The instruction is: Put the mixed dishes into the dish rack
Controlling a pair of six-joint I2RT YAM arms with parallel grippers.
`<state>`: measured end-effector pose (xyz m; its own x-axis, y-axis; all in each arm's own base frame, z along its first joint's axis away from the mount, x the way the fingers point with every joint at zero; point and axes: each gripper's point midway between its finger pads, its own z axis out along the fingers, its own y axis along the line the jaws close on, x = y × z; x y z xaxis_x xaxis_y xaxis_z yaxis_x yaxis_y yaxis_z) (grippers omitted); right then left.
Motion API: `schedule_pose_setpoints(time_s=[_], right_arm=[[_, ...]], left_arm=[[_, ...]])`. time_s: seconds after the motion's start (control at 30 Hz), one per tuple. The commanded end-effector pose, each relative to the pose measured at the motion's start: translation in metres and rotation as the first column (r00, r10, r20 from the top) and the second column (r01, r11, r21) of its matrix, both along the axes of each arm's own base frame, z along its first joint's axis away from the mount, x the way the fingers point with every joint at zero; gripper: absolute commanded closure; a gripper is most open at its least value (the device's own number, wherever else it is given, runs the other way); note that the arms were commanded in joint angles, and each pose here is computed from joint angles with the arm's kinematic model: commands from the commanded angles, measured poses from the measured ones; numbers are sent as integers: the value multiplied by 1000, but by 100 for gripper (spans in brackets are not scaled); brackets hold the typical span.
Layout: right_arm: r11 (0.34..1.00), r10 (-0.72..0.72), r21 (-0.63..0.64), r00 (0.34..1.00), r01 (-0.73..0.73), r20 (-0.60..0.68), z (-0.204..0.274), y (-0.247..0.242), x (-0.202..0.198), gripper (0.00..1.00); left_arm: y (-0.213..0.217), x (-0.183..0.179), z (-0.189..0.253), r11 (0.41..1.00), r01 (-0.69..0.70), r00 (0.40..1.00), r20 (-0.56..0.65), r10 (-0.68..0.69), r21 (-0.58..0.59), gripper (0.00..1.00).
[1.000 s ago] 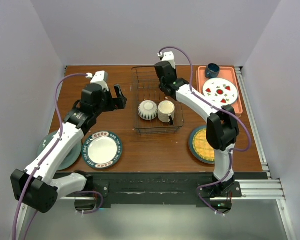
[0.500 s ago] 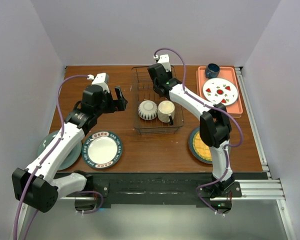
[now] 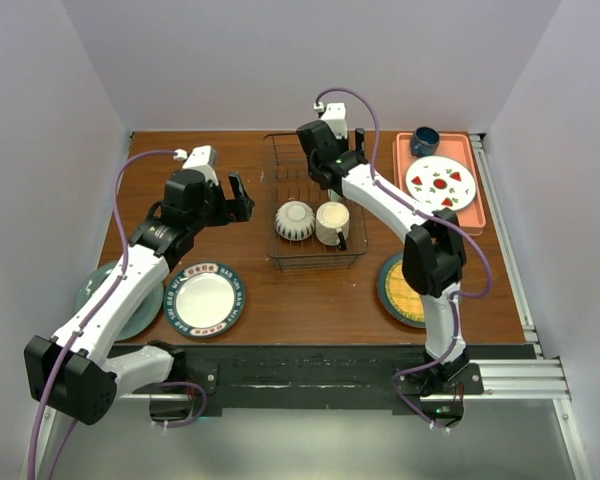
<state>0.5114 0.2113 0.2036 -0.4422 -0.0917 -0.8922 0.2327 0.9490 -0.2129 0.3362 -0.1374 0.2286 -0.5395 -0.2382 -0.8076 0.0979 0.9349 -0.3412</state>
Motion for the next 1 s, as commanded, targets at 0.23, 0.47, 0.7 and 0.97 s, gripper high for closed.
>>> schedule_pose_setpoints(time_s=[0.23,0.47,0.7,0.97], right_arm=[[965,-1,261,994,-28,110,99,-18,-52,1],[913,5,408,1000,-1,-10,58,-64,-126,1],[869,-98,477,991,131,-93,8,-123,-191,1],[835,-345,383,918,395,-193,-50,-183,-233,5]], left_arm=[[-13,-1,17,993,116,990,81,-115,-5,0],[-28,-11,14,978,200,978,75,-196,-53,0],[-46,-19,12,948,295,952,118,-281,-119,0],[-83,-44,15,858,486,872,158,-463,-170,1]])
